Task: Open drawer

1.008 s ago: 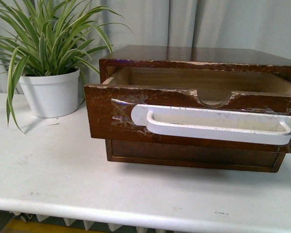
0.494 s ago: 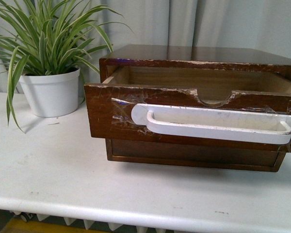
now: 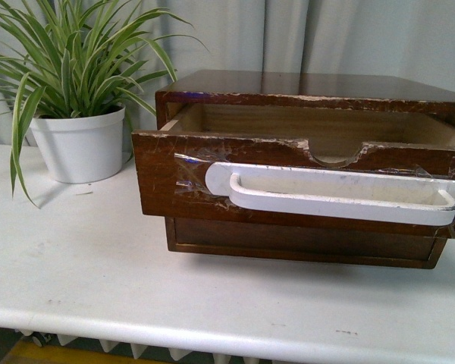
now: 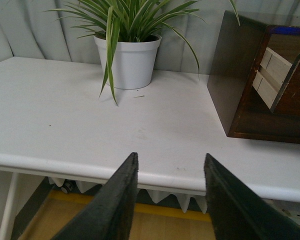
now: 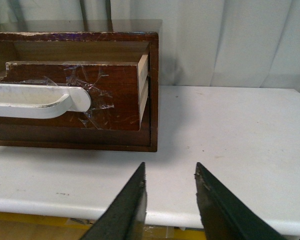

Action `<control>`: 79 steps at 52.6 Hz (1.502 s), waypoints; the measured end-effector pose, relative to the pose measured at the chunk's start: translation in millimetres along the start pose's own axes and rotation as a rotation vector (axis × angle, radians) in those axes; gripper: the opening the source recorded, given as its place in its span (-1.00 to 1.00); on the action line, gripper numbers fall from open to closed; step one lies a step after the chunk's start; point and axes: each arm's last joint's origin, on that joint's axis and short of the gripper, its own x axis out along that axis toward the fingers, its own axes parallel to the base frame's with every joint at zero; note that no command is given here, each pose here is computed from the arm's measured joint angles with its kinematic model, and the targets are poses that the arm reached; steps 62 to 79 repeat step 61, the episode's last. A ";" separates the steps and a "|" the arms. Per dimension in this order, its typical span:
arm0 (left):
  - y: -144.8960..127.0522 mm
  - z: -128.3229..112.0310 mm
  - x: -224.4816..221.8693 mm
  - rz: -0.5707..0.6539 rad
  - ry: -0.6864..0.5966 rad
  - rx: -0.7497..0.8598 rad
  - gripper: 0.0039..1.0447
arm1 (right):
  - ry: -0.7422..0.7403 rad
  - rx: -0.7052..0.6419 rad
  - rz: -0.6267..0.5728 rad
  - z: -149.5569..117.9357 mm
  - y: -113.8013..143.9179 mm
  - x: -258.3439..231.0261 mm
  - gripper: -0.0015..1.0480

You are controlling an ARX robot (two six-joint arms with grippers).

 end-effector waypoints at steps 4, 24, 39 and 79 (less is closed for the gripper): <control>0.0 0.0 0.0 0.000 0.000 0.000 0.03 | 0.000 0.000 0.000 0.0 0.0 0.0 -0.18; 0.0 0.0 0.0 0.000 0.000 0.002 0.88 | 0.000 0.001 0.000 0.0 0.0 0.0 0.83; 0.0 0.0 0.0 0.000 0.000 0.003 0.89 | 0.000 0.000 0.000 0.0 0.0 0.0 0.83; 0.0 0.0 0.0 0.000 0.000 0.003 0.89 | 0.000 0.000 0.000 0.0 0.0 0.0 0.83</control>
